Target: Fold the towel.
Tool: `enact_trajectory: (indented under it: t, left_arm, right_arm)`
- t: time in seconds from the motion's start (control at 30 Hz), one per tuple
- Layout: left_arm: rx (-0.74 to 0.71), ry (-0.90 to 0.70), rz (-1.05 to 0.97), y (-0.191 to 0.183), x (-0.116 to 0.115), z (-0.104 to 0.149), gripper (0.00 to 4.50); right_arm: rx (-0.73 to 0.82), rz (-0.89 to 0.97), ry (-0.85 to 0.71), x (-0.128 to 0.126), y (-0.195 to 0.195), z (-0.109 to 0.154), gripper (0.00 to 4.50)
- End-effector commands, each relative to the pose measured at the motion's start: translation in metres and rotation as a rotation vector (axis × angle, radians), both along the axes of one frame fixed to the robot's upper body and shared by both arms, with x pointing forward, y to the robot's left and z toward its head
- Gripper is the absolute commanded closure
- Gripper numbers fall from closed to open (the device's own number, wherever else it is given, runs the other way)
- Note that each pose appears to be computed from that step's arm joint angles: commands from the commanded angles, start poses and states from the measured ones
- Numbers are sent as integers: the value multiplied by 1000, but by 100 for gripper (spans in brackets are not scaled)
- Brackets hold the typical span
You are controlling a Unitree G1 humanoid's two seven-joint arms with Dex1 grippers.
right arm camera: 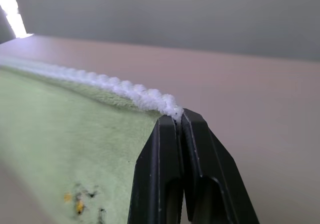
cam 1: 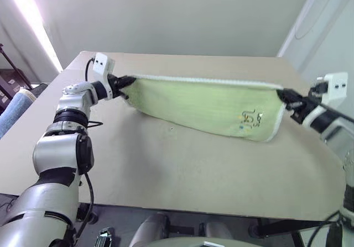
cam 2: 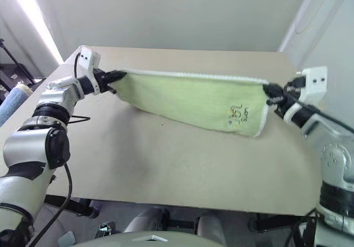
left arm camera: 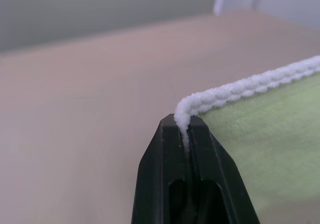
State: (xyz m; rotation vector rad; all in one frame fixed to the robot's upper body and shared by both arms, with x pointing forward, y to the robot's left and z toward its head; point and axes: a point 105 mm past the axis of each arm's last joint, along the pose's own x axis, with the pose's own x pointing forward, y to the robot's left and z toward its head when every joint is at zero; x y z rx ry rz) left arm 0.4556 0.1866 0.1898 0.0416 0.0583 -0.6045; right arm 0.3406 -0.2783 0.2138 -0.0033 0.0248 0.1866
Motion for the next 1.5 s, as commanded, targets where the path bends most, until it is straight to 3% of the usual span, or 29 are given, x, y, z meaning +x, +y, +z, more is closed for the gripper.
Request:
enact_trajectory:
  t: [0.03, 0.23, 0.37, 0.47, 0.6, 0.83, 1.13, 1.5]
  left_arm:
    - [-27, -133, 115, -2, 13, 36, 450]
    - [-63, -230, 206, -10, 21, 74, 450]
    - [11, -250, 77, -9, 12, 84, 450]
    - [49, -210, -82, -5, -2, 76, 450]
    - [198, -72, -285, 16, -29, 43, 450]
    - [309, 137, -417, 45, -63, 6, 450]
    - [381, 278, -472, 52, -92, -15, 450]
    - [443, 406, -498, 63, -128, -37, 450]
  right_arm:
    - [-40, -152, -79, 21, -26, 18, 447]
    - [-112, -284, -268, 45, -49, 56, 447]
    - [-126, -255, -325, 41, -55, 70, 447]
    - [-124, -138, -282, 29, -44, 58, 447]
    - [-145, 115, -112, -9, -10, 9, 447]
    - [-88, 212, 22, -42, 6, -27, 447]
    - [-22, 343, 145, -71, 25, -46, 447]
    - [-52, 418, 288, -120, 36, -57, 447]
